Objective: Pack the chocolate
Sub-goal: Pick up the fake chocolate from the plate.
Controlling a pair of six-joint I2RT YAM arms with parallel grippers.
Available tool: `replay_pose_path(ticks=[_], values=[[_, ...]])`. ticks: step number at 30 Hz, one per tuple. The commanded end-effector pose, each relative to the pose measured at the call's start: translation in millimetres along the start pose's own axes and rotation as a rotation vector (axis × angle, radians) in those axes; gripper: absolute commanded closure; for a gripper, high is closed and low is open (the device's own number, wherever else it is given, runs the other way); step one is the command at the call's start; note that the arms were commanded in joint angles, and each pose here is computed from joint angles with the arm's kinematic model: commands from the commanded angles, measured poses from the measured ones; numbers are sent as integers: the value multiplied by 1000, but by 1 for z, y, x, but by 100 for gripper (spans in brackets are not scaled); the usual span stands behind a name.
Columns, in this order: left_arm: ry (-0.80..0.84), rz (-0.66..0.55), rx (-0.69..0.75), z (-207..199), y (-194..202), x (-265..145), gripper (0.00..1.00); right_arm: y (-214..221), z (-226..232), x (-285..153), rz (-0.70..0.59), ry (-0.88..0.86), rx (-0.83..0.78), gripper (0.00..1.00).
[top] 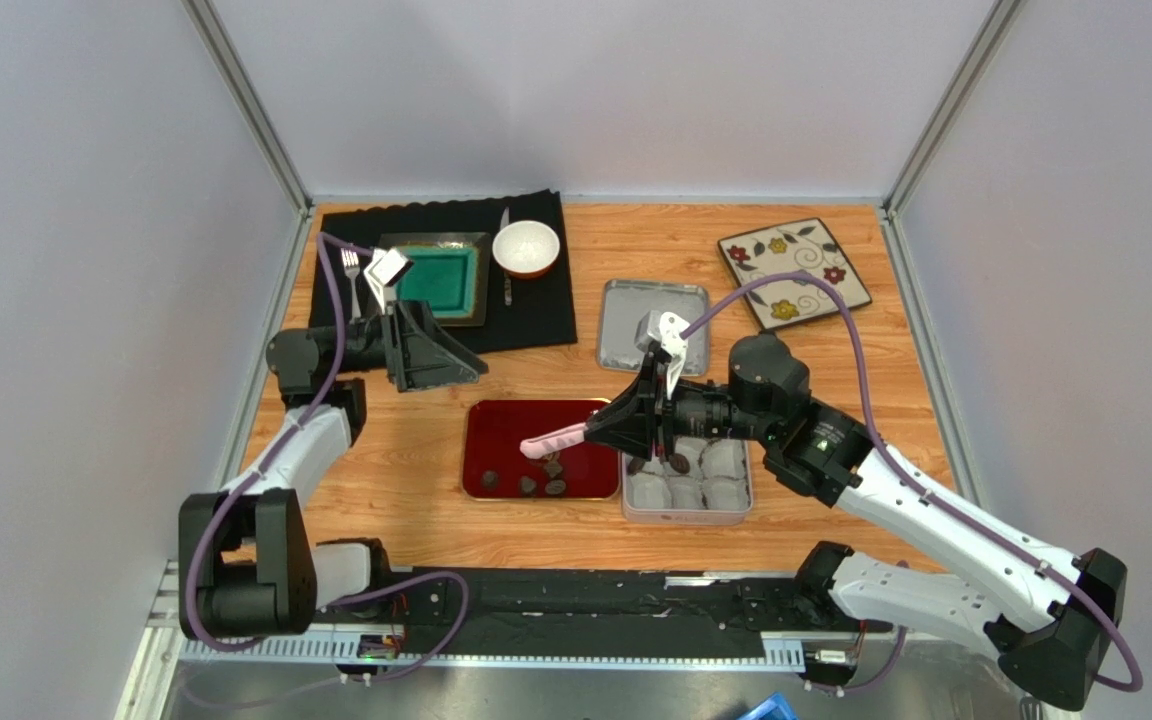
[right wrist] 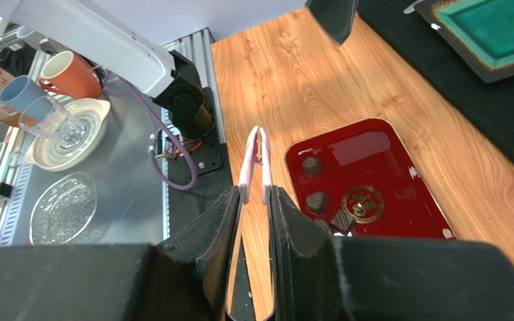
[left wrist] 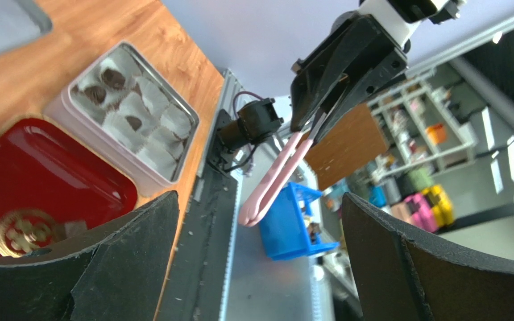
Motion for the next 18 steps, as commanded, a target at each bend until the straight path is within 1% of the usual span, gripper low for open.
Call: replay_pose_path(ticks=[1,3,4,5,6,7,9,10,11,13,15,16,18], values=[[-16,168,386,-10,-18,2,2,2,-1,2,4,60,-17,100],[-5,177,385,1,-31,6,2,0,3,2,-5,44,-21,100],[-1,184,420,-4,-42,9,2,-1,6,2,-9,32,-29,100],[3,187,411,0,-52,12,2,-2,8,0,-18,30,-37,100],[7,186,441,-4,-59,14,2,-4,10,-1,-22,23,-38,100],[11,187,515,-19,-73,16,2,-5,13,-2,-29,9,-35,100],[6,227,562,-31,-89,20,2,-6,19,-7,-52,-24,-29,100],[19,267,641,-51,-101,31,2,-6,21,-8,-57,-37,-26,100],[23,329,670,-60,-103,40,2,-7,22,-10,-63,-34,-23,100],[25,388,767,-82,-116,51,2,-7,23,-13,-53,-22,-18,100],[28,393,795,-94,-128,57,2,-8,24,-16,-54,-18,-22,100],[28,385,837,-104,-146,61,1,-7,24,-16,-54,-18,-20,100],[29,384,862,-113,-163,69,2,-7,24,-15,-48,-21,-12,100]])
Point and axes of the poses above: each gripper's point midway between its finger pads, its own x axis out along the fingers, its own z axis along the line the jaws close on, y = z × x, the point moved 10 cm from there along -x, back along the fingers, and after that the axes turned 15 degrees about -x, right-handed, at the moved point
